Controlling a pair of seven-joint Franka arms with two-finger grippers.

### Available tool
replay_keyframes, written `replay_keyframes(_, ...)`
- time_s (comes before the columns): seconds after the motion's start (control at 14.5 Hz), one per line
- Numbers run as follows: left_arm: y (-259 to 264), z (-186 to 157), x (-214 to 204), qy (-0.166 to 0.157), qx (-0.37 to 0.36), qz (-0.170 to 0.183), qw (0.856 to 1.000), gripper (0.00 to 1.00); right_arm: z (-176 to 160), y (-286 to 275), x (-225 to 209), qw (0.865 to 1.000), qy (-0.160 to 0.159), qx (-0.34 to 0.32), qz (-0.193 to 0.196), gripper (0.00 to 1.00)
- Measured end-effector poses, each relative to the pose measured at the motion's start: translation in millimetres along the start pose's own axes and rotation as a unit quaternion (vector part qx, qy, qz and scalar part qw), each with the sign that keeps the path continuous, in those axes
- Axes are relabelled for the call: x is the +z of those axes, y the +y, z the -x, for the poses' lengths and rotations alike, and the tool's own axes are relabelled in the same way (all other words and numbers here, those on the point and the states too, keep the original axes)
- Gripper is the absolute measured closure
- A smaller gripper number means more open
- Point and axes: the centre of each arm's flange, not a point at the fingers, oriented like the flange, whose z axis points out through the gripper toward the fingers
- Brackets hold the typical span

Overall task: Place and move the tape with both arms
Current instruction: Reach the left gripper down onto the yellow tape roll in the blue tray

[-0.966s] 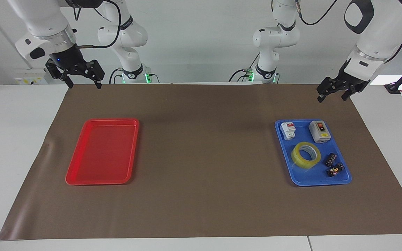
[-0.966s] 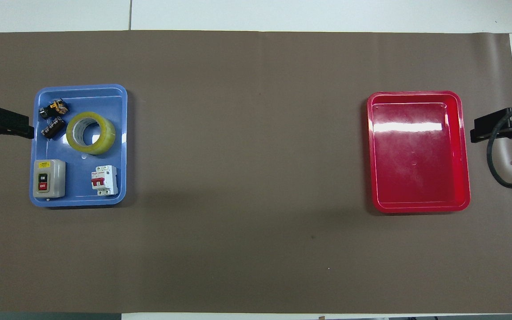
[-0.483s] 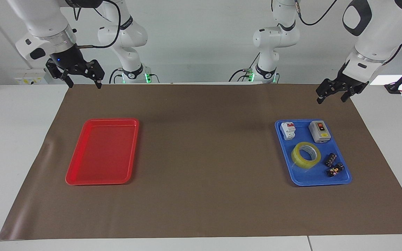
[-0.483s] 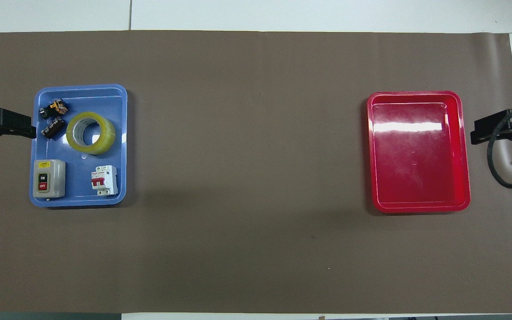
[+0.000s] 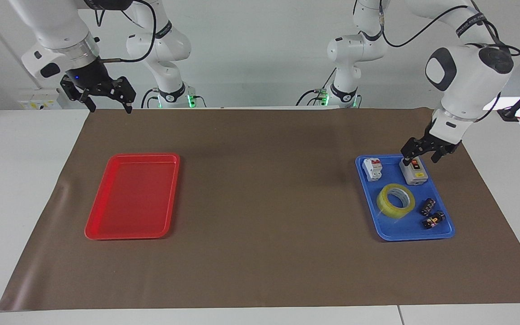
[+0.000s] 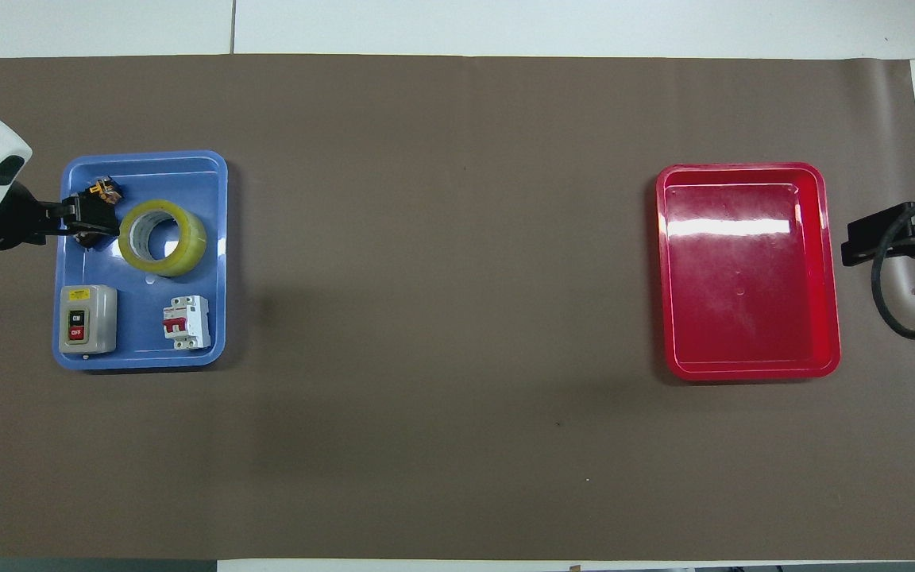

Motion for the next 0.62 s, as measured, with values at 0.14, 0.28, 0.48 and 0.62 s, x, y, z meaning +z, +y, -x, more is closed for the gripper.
replay_keyframes(0.14,-4.0,-9.5,34.6,0.004,-0.003,0.001,1.0,0.0,0.0,-0.1,-0.3,1.0,0.001,0.0,0.0,0.0)
replay_keyframes(0.28,-10.5,-14.7,69.4,0.01,-0.008,0.002,1.0,0.0,-0.1,-0.5,-0.4,1.0,0.001,0.0,0.0,0.0)
replay_keyframes(0.48,-21.7,-13.5,108.6,0.015,-0.012,0.001,1.0,0.02,-0.3,-0.5,0.3,1.0,0.001,0.0,0.0,0.0)
replay_keyframes(0.62,-27.9,-9.7,124.4,0.017,-0.005,0.001,1.0,0.04,-2.3,-1.0,2.7,1.0,0.008,-0.001,-0.001,0.0)
